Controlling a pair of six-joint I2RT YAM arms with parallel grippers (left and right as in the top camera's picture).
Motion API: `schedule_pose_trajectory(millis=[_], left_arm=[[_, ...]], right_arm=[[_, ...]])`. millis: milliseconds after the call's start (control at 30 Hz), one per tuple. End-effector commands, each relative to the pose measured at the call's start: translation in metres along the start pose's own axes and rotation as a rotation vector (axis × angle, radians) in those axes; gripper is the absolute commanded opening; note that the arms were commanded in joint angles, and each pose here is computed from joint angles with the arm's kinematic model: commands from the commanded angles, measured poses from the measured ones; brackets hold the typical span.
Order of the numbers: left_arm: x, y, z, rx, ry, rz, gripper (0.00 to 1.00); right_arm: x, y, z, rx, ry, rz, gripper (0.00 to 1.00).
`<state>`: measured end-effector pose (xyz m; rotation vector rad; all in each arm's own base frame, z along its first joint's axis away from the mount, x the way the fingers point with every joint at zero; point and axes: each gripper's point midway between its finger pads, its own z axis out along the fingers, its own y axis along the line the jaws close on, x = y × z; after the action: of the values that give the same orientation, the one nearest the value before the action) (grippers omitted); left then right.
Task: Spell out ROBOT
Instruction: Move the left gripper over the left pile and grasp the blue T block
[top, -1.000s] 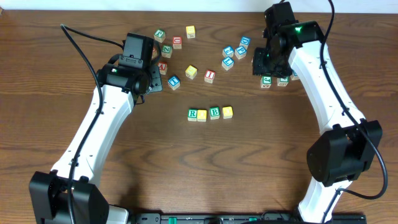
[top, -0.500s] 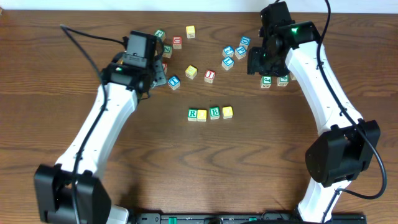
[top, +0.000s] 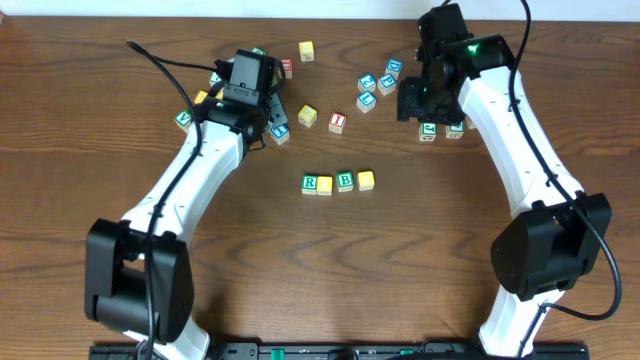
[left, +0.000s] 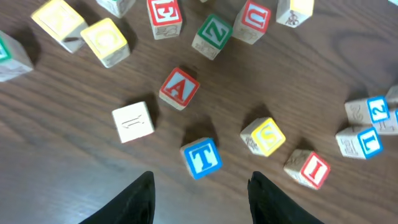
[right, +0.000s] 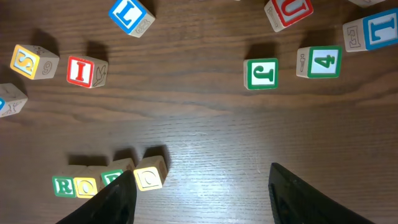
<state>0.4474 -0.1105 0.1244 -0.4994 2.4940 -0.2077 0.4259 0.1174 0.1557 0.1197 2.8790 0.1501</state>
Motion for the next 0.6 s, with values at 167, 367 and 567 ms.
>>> schedule_pose_trajectory(millis=[167, 367, 567], left_arm=[[0.02, 0.002, 0.048, -0.034, 0.047, -0.059, 0.48], [0.026, -0.004, 0.061, -0.028, 0.051, -0.046, 0.48], [0.034, 0.0, 0.074, -0.043, 0.07, -0.043, 0.48]], right_arm=[[0.0, 0.0, -0.009, 0.005, -0.011, -0.018, 0.63], [0.002, -0.001, -0.009, 0.009, 0.0, -0.019, 0.63], [0.004, -0.002, -0.009, 0.014, 0.005, -0.026, 0.63]])
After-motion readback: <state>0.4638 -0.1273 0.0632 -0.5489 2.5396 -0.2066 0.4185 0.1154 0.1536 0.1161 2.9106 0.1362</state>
